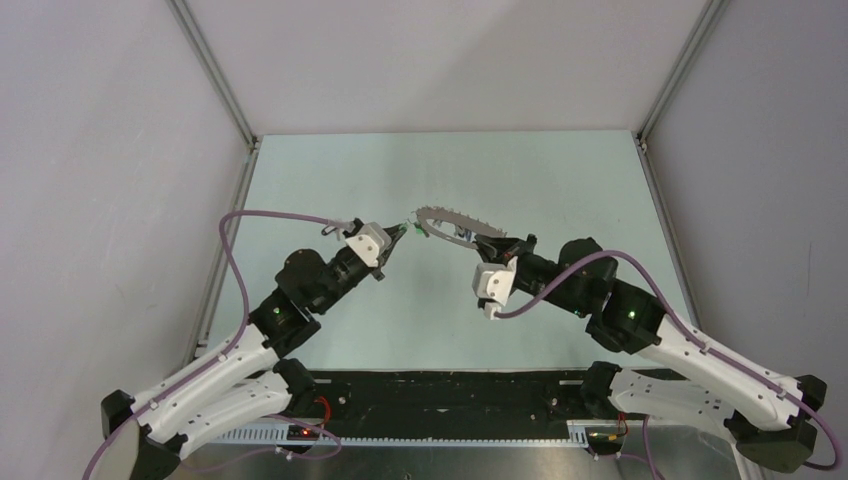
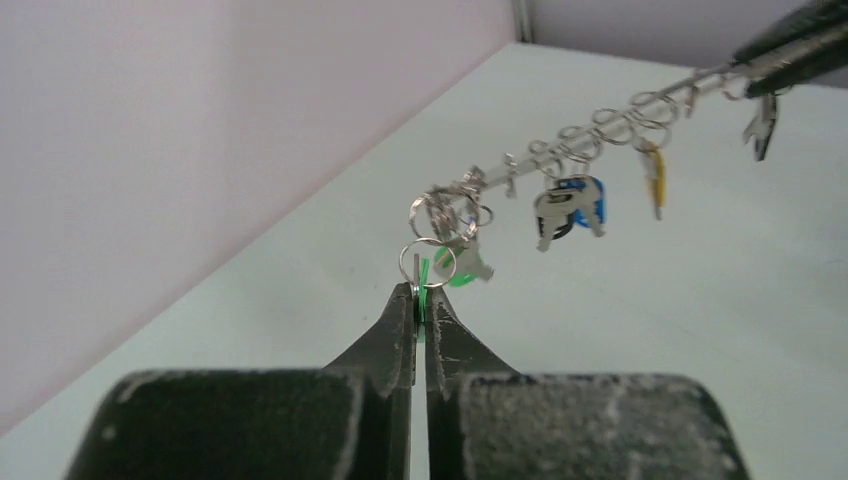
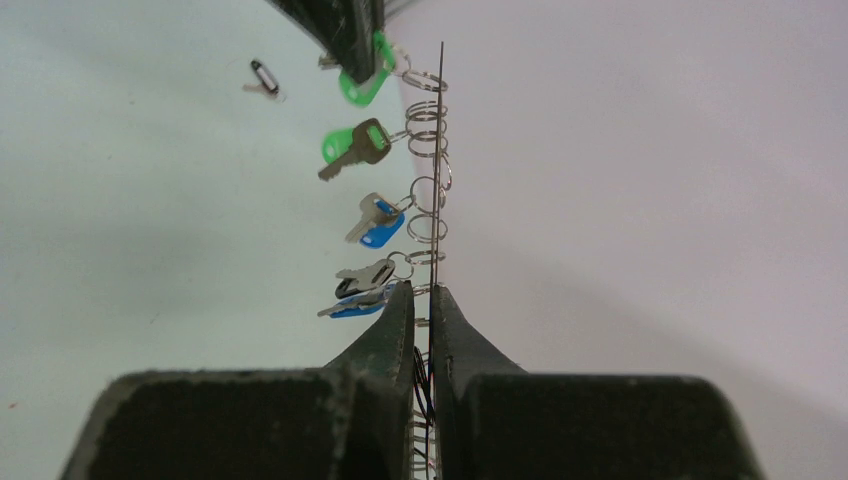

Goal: Remove the keys from the keyring

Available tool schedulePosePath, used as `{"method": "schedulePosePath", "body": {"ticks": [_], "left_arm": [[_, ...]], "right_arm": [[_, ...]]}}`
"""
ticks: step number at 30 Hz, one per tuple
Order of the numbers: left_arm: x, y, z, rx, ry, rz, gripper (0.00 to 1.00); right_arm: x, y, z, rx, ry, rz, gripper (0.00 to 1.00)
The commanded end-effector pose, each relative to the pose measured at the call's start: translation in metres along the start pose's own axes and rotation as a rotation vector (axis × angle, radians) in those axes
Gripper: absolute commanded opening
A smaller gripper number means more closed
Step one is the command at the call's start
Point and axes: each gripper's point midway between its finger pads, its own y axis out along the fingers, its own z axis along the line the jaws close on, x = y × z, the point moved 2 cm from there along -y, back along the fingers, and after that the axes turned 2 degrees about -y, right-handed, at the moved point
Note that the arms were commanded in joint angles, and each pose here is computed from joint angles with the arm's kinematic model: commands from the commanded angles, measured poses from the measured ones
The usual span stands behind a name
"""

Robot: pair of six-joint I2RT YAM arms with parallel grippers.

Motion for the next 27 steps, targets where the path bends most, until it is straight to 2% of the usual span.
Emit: {"method": "schedulePosePath", "body": {"ticks": [1,3,8,10,12,14,18,21,24,27], "left_arm": [[0.003,0.001,0.021,0.111,0.023,0.043,0.00],[0.001,0.003,0.024,0.132,0.008,0.061,0.00],[0.005,0.004,0.043,0.322,-0.227,0.059,0.00],[0.004,0.000,0.051,0.406,-0.318,0.048,0.00],[0.003,-0.007,0.060,0.485,-0.382,0.030,0.00],[0.005,-0.013,0.065,0.536,-0.425,0.009,0.00],[0.005,-0.011,0.063,0.500,-0.366,0.024,0.00],[0.006,-0.005,0.045,0.320,-0.197,0.095,0.00],[0.005,-0.005,0.040,0.272,-0.159,0.165,0.00],[0.004,-0.001,0.032,0.203,-0.130,0.181,0.00]], "right_arm": [[-0.010,0.001,0.023,0.008,0.225,0.023,0.04],[-0.009,0.001,0.046,0.060,0.299,-0.022,0.10],[0.009,-0.013,0.066,0.064,0.421,-0.205,0.14],[0.017,-0.018,0.068,0.062,0.456,-0.269,0.24],[0.020,-0.021,0.077,0.089,0.482,-0.300,0.38],[0.022,-0.023,0.082,0.108,0.495,-0.315,0.43],[0.021,-0.024,0.088,0.125,0.511,-0.323,0.45],[0.022,-0.022,0.088,0.121,0.511,-0.336,0.45],[0.020,-0.018,0.087,0.110,0.505,-0.337,0.45],[0.020,-0.013,0.082,0.096,0.501,-0.349,0.45]]}}
